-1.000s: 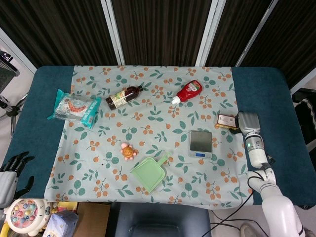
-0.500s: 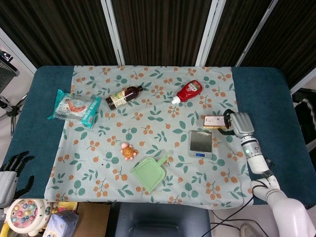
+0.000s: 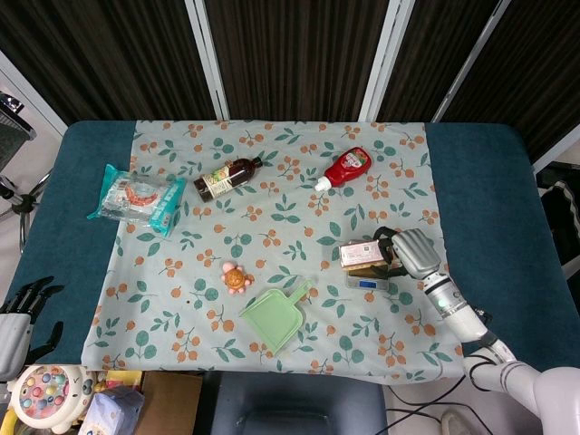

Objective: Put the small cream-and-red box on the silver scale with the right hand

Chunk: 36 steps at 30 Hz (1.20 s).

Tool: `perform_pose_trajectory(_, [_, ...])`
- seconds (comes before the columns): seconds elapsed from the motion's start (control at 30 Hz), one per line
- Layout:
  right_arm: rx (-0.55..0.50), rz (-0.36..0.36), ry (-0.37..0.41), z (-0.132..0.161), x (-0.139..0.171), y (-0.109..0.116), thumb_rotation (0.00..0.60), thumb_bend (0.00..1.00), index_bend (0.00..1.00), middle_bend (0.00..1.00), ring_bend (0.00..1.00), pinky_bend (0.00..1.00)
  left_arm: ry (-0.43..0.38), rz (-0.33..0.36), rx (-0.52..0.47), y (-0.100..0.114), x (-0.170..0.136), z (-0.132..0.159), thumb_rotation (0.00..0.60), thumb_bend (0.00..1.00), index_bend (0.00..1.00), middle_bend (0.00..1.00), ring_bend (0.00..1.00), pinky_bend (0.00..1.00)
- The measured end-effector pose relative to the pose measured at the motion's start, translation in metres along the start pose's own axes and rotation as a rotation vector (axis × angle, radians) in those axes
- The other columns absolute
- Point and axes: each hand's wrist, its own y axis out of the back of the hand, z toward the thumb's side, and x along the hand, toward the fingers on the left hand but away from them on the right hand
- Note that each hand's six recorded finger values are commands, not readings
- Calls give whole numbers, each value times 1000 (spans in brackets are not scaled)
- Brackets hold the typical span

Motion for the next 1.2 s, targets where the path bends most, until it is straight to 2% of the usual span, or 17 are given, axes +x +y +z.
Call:
perform_pose_trajectory(0.17, [61, 28, -9, -1, 5, -7, 600, 666, 929, 795, 777, 825, 1, 0, -4, 0, -1, -1, 600, 434, 238, 132, 148, 342])
perform_pose_trajectory(0.4, [133, 6, -38, -5, 16, -7, 600, 666, 929, 796, 772, 825, 5, -3, -3, 0, -1, -1, 600, 433, 239, 132, 148, 342])
perform_pose_trajectory(0.5, [172, 4, -62, -9, 20, -6, 600, 666, 911, 782, 712, 815, 4, -3, -1, 0, -1, -1, 600, 433, 239, 132, 148, 342])
perform_pose_trajectory(0.6, [210, 25, -95, -13, 25, -7, 600, 646, 786, 672, 611, 765, 4, -4, 1, -1, -2, -1, 600, 433, 239, 133, 148, 342])
perform_pose_trajectory(0.7, [219, 64, -126, -14, 30, -10, 600, 568, 599, 524, 475, 669, 6, -5, 4, -1, -3, -1, 600, 434, 239, 133, 149, 342])
perform_pose_trajectory(0.77, [216, 97, -143, -15, 33, -11, 600, 495, 446, 400, 329, 543, 6, -5, 4, -1, -3, -1, 600, 434, 239, 133, 149, 342])
perform_pose_trajectory(0.93, [196, 176, -169, -17, 41, -11, 600, 329, 198, 187, 79, 314, 6, -4, 5, -1, -5, -1, 600, 433, 238, 133, 150, 342])
perform_pose_trajectory(1.03, [193, 170, -166, -17, 43, -5, 600, 302, 132, 104, 4, 228, 6, -5, 6, -2, -6, -1, 600, 433, 239, 133, 150, 343])
perform_pose_trajectory(1.2, [166, 111, -144, -15, 47, 6, 600, 295, 123, 65, 0, 188, 4, -5, 6, -2, -7, 0, 600, 432, 239, 133, 150, 342])
